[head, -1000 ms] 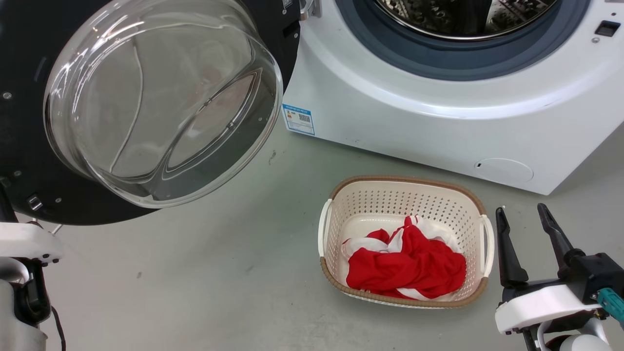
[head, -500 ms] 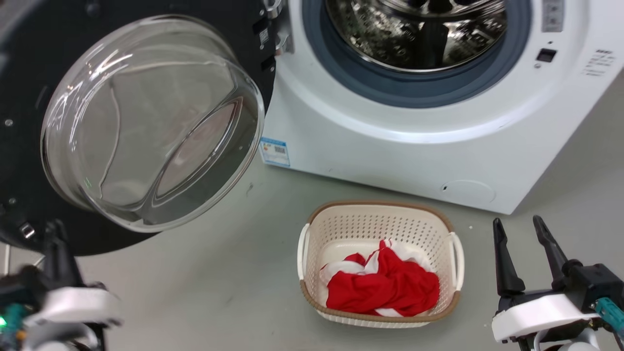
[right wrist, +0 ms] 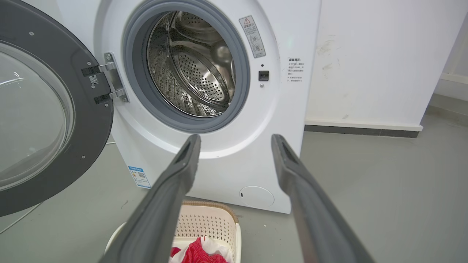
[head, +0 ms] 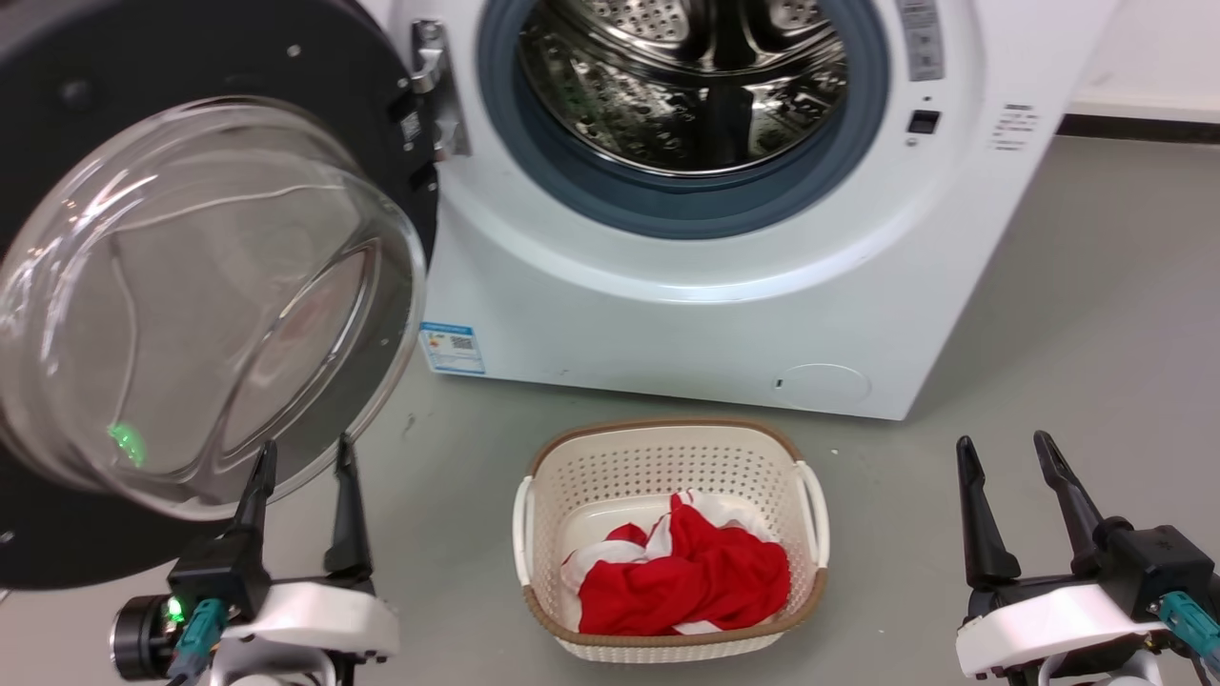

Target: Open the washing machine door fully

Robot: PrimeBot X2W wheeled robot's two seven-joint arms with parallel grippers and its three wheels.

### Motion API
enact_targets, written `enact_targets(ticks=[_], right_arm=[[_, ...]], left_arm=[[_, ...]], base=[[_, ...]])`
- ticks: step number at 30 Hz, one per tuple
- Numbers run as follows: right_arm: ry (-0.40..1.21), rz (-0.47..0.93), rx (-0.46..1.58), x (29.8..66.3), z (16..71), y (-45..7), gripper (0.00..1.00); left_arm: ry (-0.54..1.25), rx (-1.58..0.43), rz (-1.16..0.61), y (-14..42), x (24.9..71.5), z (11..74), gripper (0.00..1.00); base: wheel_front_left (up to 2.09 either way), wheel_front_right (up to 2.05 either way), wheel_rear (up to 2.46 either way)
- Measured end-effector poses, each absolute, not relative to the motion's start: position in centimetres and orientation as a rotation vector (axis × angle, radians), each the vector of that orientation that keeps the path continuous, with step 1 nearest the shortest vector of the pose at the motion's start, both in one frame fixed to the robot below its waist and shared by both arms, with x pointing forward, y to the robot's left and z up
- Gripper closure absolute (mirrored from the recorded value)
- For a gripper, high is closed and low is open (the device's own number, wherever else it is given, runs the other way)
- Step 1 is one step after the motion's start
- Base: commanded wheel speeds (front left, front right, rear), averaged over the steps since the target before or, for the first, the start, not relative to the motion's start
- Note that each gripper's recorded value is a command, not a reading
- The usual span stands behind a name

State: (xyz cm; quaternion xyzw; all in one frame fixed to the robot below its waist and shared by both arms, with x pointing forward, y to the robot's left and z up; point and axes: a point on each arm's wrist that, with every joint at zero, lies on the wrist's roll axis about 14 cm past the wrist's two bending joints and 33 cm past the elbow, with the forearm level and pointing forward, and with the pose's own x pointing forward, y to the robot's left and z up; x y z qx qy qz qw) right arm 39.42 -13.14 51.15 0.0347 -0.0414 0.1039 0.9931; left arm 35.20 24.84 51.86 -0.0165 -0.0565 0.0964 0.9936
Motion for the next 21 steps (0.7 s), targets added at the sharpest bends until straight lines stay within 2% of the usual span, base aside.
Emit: enact_targets(ticks=[11,21], right_arm=[[-0.114,0.093,0.055,37.3,52.2,-17.2,0.00],[-0.102,0.057,0.054,36.3,51.8,-18.3,0.00]], left_arm=[[-0.176,-0.028,0.039,19.6,38.6,53.9,0.00],[-0.171,-0.007,0.000,17.8,39.3,53.7,0.00]], base=[[0.00,0.00,0.00],[0.00,0.00,0.00]])
